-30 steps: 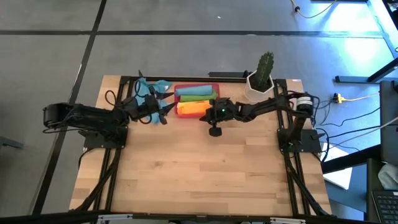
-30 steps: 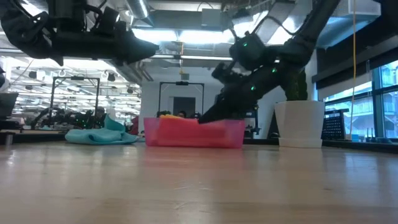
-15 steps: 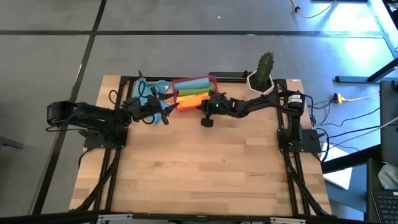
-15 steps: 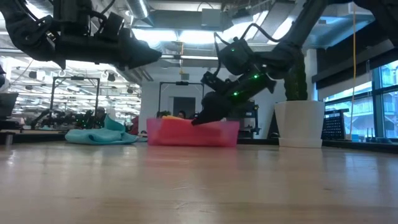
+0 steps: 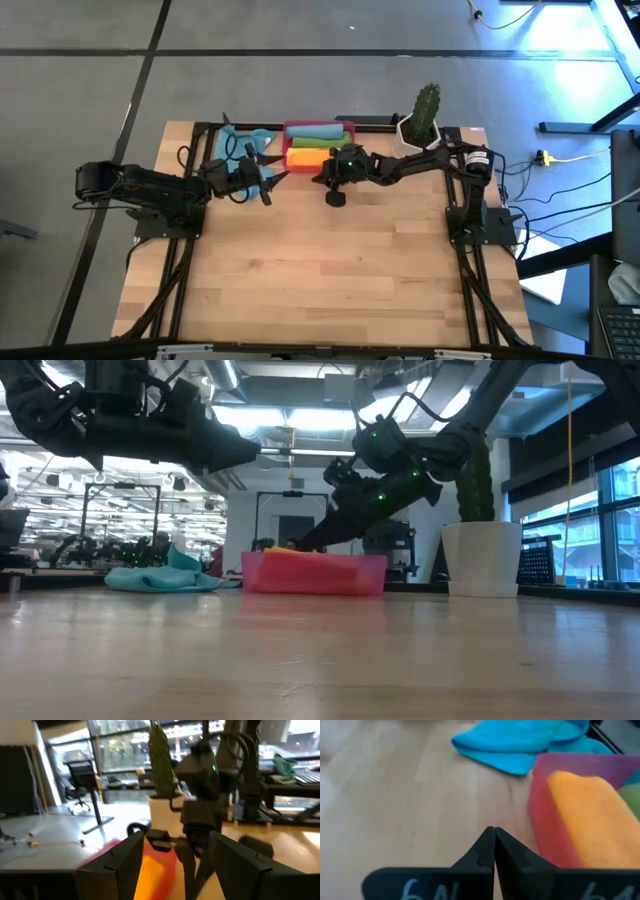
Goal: Roll microfiber towels into tight, uniform cylinder then place into a basket
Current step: Roll the blue towel
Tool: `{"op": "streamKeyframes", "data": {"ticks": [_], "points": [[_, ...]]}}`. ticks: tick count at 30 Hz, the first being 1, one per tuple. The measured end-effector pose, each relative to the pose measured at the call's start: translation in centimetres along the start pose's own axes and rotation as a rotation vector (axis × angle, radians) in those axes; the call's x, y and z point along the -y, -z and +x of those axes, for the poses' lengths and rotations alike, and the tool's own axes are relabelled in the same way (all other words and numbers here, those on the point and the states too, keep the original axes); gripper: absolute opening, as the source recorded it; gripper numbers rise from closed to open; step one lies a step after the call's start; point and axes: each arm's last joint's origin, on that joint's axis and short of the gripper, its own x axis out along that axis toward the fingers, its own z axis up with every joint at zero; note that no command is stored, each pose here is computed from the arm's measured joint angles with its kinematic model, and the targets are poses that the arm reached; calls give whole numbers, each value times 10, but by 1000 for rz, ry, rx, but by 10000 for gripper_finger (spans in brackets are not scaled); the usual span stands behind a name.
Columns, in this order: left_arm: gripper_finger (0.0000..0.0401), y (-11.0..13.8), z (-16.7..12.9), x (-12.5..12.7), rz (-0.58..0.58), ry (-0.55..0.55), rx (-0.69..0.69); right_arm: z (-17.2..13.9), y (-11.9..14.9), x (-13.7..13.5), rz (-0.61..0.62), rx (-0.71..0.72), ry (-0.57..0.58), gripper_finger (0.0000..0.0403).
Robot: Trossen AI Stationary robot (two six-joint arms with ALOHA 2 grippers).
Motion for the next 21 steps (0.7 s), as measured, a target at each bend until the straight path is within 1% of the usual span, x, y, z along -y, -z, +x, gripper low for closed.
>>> {"op": "streamKeyframes", "data": {"ticks": [3,7,11,16,19,21], "points": [[213,4,-1,8,-35,39,-50,-2,-3,-10,0,-13,-29,9],[213,12,-4,20,-97,97,-142,-7,-11,-30,-24,-43,-7,9],[213,17,-9,36,-151,138,-213,-17,-10,-57,-51,-52,11,10],[213,24,-18,60,-175,149,-283,-35,8,-91,-22,-55,23,10],[213,34,-24,77,-195,121,-336,-46,22,-111,-11,-30,7,10],[213,42,-27,88,-193,96,-363,-51,33,-123,-27,-14,-19,10]]}}
